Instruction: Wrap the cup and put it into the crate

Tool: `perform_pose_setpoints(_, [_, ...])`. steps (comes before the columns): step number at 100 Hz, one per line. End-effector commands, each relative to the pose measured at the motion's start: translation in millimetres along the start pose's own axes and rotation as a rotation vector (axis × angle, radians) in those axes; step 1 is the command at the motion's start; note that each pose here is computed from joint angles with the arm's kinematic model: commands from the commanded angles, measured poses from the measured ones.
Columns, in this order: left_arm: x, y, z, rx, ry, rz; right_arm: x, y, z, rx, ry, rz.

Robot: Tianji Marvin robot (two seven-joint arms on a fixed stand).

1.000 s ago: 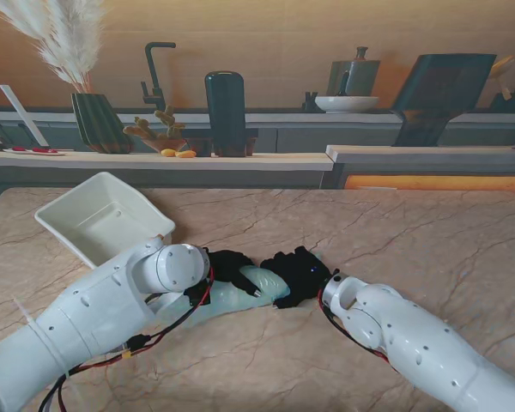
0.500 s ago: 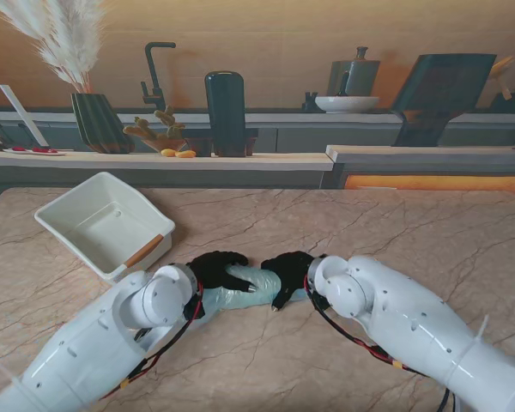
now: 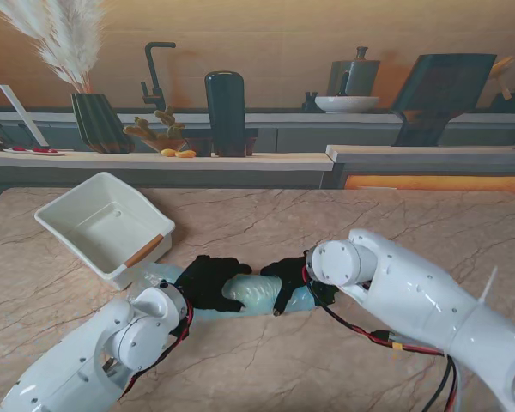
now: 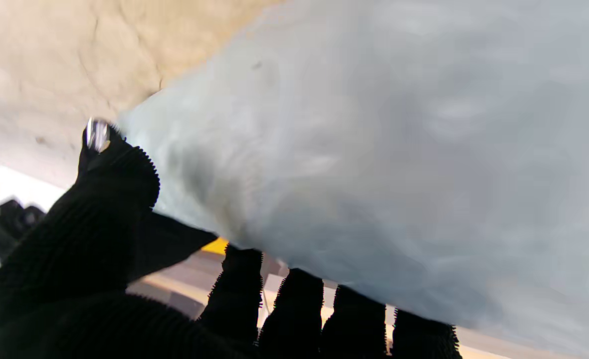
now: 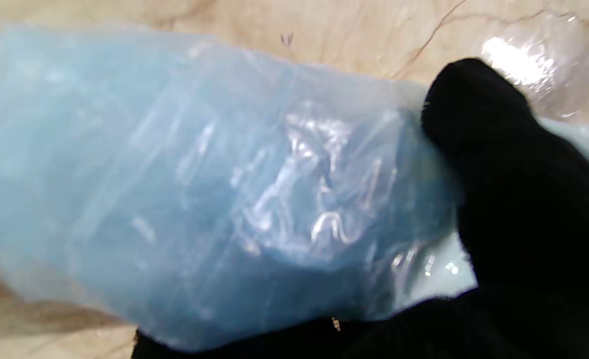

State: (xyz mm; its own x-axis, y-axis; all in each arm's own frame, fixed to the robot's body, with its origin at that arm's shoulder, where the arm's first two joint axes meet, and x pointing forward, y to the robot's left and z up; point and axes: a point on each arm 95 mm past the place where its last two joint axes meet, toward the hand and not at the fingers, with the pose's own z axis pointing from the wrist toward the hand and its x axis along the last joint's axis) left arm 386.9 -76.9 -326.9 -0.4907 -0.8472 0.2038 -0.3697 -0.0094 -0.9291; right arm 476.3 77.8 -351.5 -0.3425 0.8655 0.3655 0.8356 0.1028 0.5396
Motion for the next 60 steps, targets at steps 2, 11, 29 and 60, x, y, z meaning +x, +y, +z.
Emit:
perform_pose_setpoints(2, [8.0,15.5,0.1,-0.008,0.015,0.031,-22.1,-29.7,10.8,0.105,-0.070,-0.001])
perform_pose_setpoints(11, [13.6,23.7,2.8,-0.033,0.023,0.109,-21.3,-27.5,11.9,0.152,-0.066,0.032])
perform_pose_setpoints(29, [17.1,36.9,12.4,-0.073,0.012,0.222,-20.1,-24.7,10.9,0.208,-0.053,0.074])
perform_pose_setpoints(60, [5.7,51.5,26.4,-0.160,-0.030,0.301,-21.9,-27.2,-2.1,0.192,-0.033,0.076])
